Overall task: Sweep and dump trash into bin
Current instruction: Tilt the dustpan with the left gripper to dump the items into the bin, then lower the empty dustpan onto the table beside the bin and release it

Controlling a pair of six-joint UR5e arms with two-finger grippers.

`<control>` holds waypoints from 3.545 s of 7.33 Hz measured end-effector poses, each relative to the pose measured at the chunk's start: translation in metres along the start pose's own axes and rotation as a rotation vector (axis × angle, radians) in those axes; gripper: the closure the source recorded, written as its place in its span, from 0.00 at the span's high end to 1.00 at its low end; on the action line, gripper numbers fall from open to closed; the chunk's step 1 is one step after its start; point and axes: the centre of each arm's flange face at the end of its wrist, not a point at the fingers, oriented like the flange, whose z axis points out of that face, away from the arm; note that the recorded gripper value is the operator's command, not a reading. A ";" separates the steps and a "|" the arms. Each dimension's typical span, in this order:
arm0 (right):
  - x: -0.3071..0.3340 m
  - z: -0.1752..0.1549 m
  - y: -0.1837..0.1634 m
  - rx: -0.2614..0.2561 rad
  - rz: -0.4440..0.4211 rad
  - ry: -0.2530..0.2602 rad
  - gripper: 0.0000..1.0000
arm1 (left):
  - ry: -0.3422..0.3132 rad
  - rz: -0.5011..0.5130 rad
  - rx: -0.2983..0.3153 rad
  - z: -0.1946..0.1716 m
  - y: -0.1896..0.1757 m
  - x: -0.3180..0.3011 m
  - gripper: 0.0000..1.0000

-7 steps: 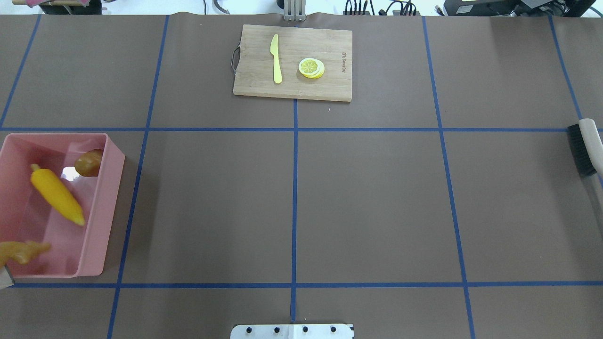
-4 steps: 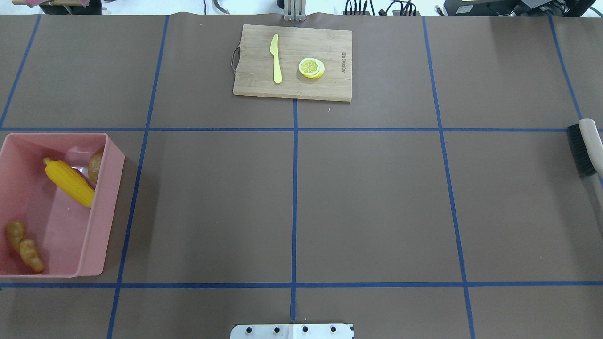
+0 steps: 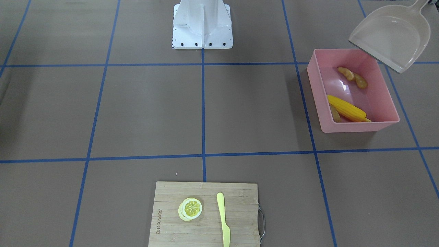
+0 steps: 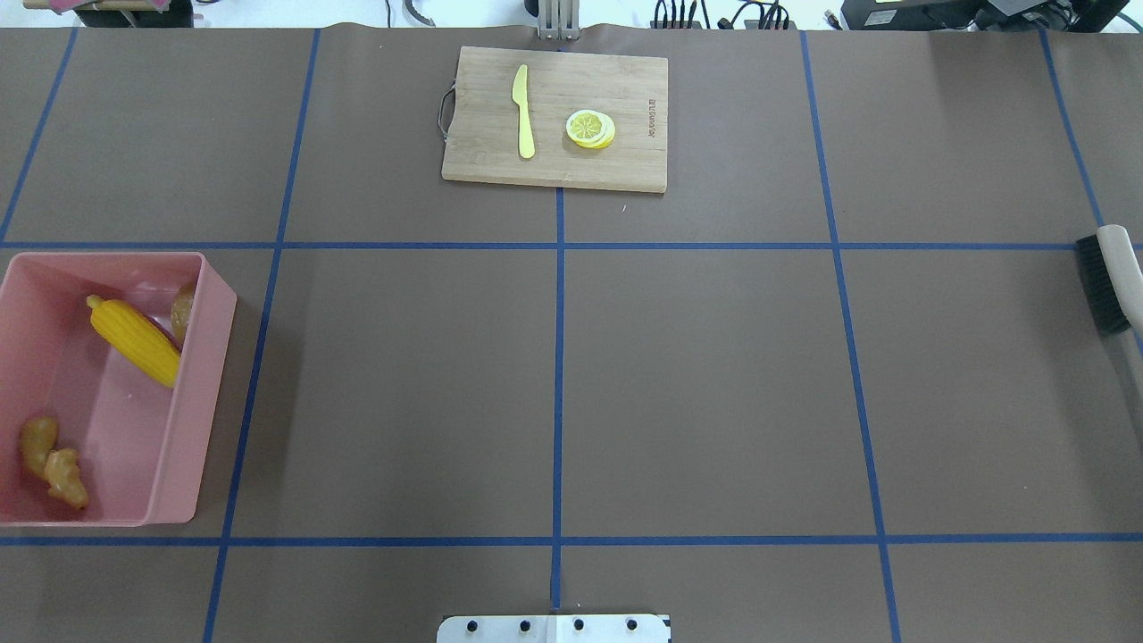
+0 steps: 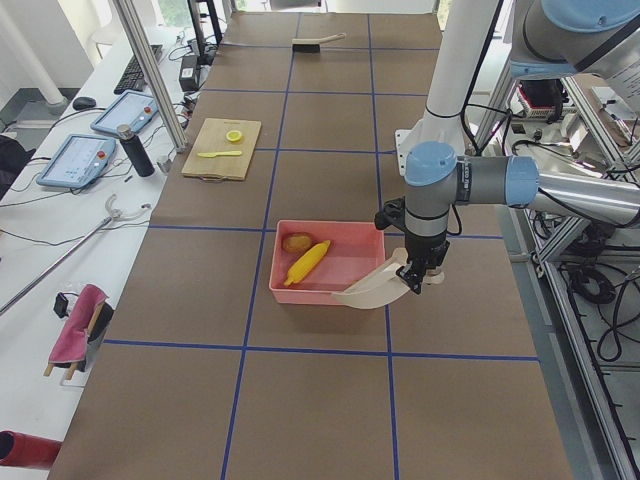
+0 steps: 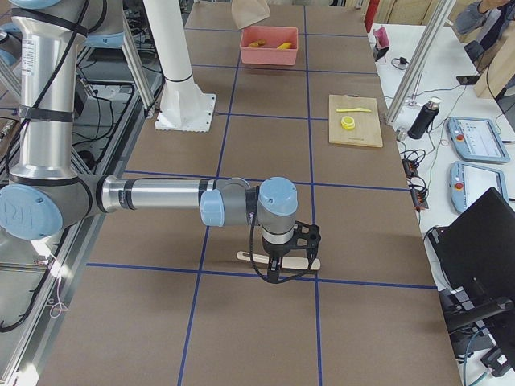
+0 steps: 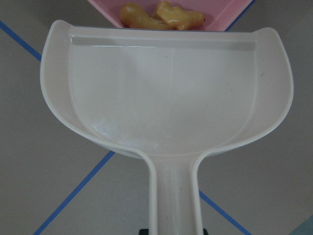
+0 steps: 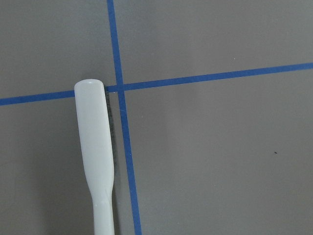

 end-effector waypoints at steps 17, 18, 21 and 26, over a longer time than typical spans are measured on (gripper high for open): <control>0.007 0.007 0.005 -0.015 0.013 0.009 1.00 | 0.084 0.736 0.452 0.068 -0.433 0.085 0.00; 0.007 0.007 0.005 -0.015 0.013 0.009 1.00 | 0.085 0.758 0.472 0.079 -0.436 0.086 0.00; 0.008 0.008 0.005 -0.016 0.015 0.010 1.00 | 0.114 0.825 0.511 0.117 -0.440 0.100 0.00; 0.011 0.011 0.007 -0.023 0.021 0.008 1.00 | 0.123 0.840 0.522 0.142 -0.431 0.095 0.98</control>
